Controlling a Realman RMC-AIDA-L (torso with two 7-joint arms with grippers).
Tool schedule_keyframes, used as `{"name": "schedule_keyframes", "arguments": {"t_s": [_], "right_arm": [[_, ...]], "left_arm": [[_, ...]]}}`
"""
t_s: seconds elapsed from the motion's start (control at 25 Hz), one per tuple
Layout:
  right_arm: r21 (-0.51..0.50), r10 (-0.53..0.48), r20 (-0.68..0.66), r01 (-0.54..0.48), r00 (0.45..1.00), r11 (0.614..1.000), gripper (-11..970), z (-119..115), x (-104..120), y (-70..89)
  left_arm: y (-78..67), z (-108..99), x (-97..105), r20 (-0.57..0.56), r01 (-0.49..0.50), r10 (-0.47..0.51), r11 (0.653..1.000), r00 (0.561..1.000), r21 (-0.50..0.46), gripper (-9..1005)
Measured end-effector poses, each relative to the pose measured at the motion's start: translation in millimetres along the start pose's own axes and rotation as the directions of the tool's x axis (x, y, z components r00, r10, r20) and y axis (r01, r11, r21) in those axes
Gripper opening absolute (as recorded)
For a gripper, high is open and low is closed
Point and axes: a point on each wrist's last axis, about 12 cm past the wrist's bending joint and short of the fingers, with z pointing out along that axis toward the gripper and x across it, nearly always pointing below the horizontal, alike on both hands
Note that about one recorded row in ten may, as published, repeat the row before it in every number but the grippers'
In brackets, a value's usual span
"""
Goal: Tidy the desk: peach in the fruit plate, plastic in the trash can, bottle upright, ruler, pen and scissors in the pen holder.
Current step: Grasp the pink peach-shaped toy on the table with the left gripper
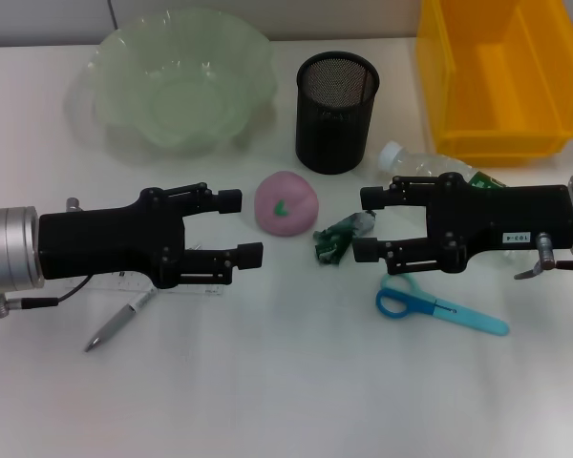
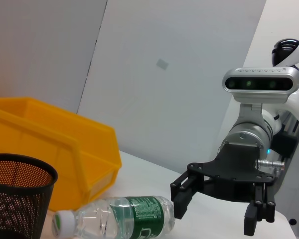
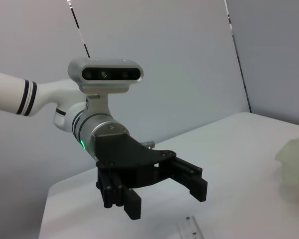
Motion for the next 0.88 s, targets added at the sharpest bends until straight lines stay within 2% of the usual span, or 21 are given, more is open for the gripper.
{"name": "schedule_keyframes", "arguments": {"t_s": [0.68, 0.8, 0.88], "right_arm": [[-0.004, 0.002, -0.016, -0.002, 1.0, 1.0, 773, 0.0, 1.9, 0.5], [-0.002, 0.001, -0.026, -0.001, 1.0, 1.0, 774, -0.7, 2.6, 0.1], [0.0, 0.001, -0.03, -0.001, 1.0, 1.0, 774, -1.2, 3.0, -0.3]], "left_arm": [[1.8, 2.6, -1.0, -0.001, -0.005, 0.005, 1.0, 1.0, -0.01, 856], [6.3, 1.8, -6.9, 0.02, -0.018, 0.019, 0.999, 1.0, -0.036, 855], [15.9, 4.1, -16.1, 0.045, -0.036, 0.04, 0.995, 0.998, -0.09, 854]]}}
